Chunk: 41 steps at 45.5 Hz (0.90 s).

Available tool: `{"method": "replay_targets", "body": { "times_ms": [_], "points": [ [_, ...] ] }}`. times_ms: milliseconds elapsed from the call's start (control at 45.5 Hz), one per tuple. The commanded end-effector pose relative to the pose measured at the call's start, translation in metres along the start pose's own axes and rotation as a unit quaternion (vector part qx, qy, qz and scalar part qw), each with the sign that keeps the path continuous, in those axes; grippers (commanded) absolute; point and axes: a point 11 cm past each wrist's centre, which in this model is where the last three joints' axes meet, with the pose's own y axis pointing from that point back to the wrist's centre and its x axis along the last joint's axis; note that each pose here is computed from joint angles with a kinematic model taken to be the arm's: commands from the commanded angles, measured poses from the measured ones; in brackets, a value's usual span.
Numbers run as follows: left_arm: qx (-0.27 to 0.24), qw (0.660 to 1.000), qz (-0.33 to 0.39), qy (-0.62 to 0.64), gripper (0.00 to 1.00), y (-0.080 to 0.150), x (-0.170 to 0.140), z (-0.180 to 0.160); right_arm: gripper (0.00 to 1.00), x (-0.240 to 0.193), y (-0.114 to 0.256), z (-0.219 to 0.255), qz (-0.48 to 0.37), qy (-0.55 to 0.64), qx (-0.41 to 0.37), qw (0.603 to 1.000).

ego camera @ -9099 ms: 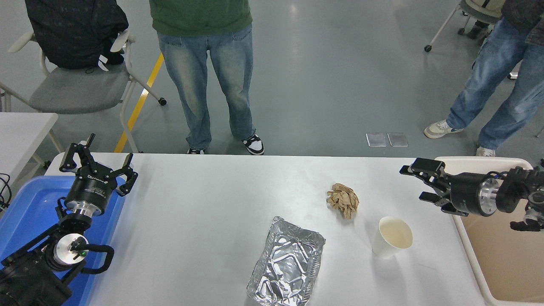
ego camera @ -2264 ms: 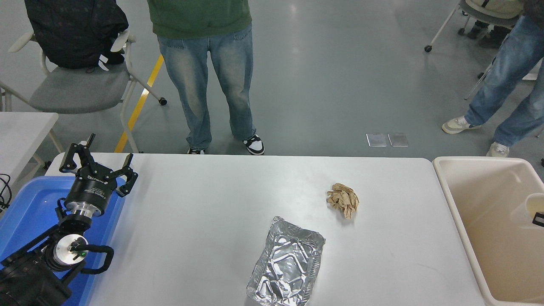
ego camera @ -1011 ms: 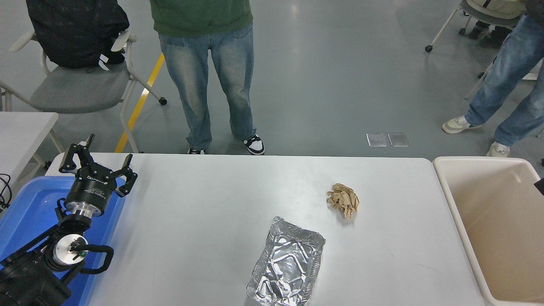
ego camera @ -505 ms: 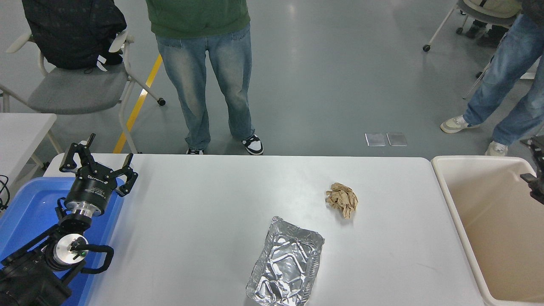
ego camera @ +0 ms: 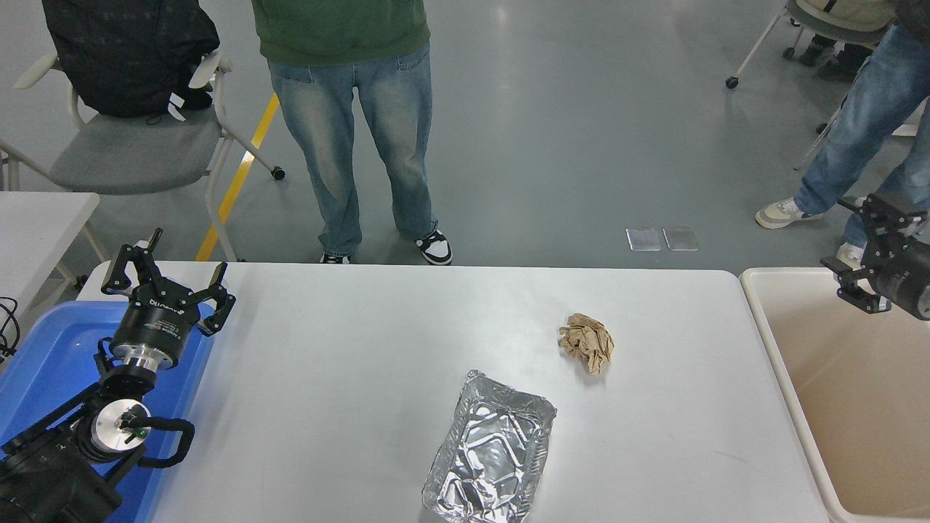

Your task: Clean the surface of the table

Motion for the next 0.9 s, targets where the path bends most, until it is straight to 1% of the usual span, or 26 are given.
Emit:
{"method": "replay_targets", "body": {
  "times_ms": [0,88,198,264,352,418,484,549,681,879],
  "points": [
    [0.001,1.0,0.001,0.0,0.99,0.001,0.001,0.0,1.0,-0.004,-0.004,-0.01,-0.004,-0.029,0.028,0.999],
    [0.0,1.0,0.001,0.0,0.99,0.001,0.001,0.0,1.0,-0.021,-0.012,-0.005,-0.012,-0.081,0.053,0.995],
    [0.0,1.0,0.0,0.0,0.99,0.0,0.0,0.0,1.0,-0.034,-0.017,0.014,0.027,-0.13,0.066,0.989],
    [0.0,1.0,0.0,0.0,0.99,0.0,0.0,0.0,1.0,-0.048,-0.022,0.015,0.04,-0.178,0.097,0.979],
    [0.0,1.0,0.001,0.0,0.99,0.001,0.001,0.0,1.0,-0.065,-0.016,0.014,0.028,-0.239,0.151,0.959],
    [0.0,1.0,0.001,0.0,0.99,0.001,0.001,0.0,1.0,-0.085,-0.013,0.019,0.003,-0.278,0.17,0.945],
    [0.0,1.0,0.001,0.0,0.99,0.001,0.001,0.0,1.0,-0.112,-0.01,0.029,-0.031,-0.306,0.174,0.935],
    [0.0,1.0,0.001,0.0,0.99,0.001,0.001,0.0,1.0,-0.128,-0.004,0.044,-0.043,-0.322,0.165,0.931],
    [0.0,1.0,0.001,0.0,0.99,0.001,0.001,0.0,1.0,-0.141,-0.004,0.06,-0.041,-0.334,0.15,0.93],
    [0.0,1.0,0.001,0.0,0.99,0.001,0.001,0.0,1.0,-0.147,-0.009,0.074,-0.024,-0.348,0.139,0.927]
  ]
}}
